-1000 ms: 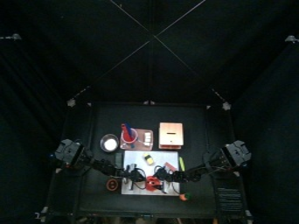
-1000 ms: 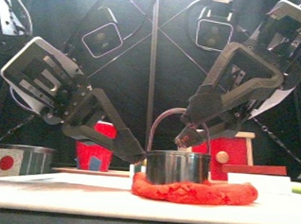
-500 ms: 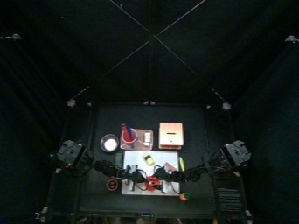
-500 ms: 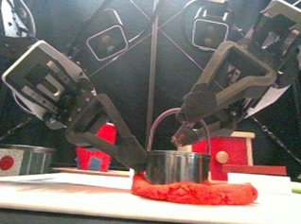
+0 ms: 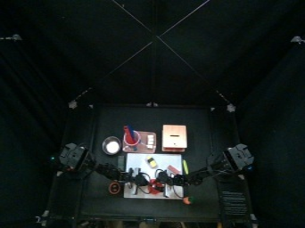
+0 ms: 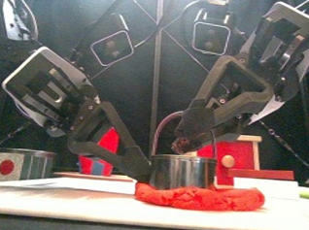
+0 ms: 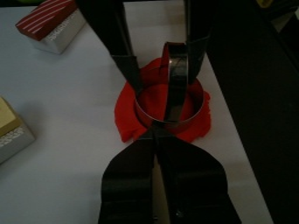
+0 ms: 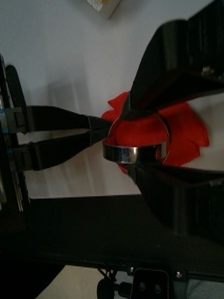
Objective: Rremove excess
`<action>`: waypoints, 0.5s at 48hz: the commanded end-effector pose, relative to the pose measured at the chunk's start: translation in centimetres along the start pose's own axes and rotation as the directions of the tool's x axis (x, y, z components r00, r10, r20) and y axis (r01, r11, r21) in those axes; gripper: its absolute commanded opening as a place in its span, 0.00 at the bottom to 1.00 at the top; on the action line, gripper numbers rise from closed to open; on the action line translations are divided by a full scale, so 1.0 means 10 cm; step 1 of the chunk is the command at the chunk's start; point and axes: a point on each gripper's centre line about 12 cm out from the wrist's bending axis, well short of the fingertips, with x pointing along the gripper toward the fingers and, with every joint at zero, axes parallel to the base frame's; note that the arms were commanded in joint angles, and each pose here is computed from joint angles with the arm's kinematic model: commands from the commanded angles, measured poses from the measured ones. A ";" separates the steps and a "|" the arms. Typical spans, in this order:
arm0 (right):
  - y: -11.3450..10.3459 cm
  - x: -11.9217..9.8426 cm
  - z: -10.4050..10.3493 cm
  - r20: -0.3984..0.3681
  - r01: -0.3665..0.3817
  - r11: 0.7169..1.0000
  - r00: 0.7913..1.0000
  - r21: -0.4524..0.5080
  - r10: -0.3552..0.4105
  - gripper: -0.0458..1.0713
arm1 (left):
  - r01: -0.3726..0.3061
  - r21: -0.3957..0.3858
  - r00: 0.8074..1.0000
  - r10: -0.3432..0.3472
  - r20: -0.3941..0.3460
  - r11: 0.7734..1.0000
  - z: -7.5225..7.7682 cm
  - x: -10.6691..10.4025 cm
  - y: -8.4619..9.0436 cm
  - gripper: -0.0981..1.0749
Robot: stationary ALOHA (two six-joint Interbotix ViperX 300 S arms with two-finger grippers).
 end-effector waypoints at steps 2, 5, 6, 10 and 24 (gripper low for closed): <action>0.11 -0.01 0.23 0.053 -0.030 0.999 0.998 0.017 0.029 0.63 | 0.002 -0.011 1.000 -0.001 0.011 1.000 0.06 0.01 -0.02 0.45; 0.11 -0.01 0.22 0.047 -0.032 0.999 0.998 0.017 0.031 0.58 | 0.002 -0.009 1.000 -0.001 0.008 1.000 0.06 0.01 -0.01 0.44; 0.12 -0.01 0.23 0.051 -0.034 0.999 0.998 0.017 0.034 0.56 | 0.000 -0.010 1.000 0.000 0.010 1.000 0.06 0.01 -0.01 0.45; 0.13 -0.01 0.26 0.058 -0.039 0.999 0.998 0.014 0.038 0.52 | 0.002 -0.009 1.000 -0.002 0.010 1.000 0.06 0.01 -0.02 0.45; 0.19 -0.05 0.37 0.092 -0.059 0.998 0.994 -0.012 0.060 0.49 | 0.002 -0.009 1.000 -0.002 0.010 1.000 0.06 0.01 -0.02 0.45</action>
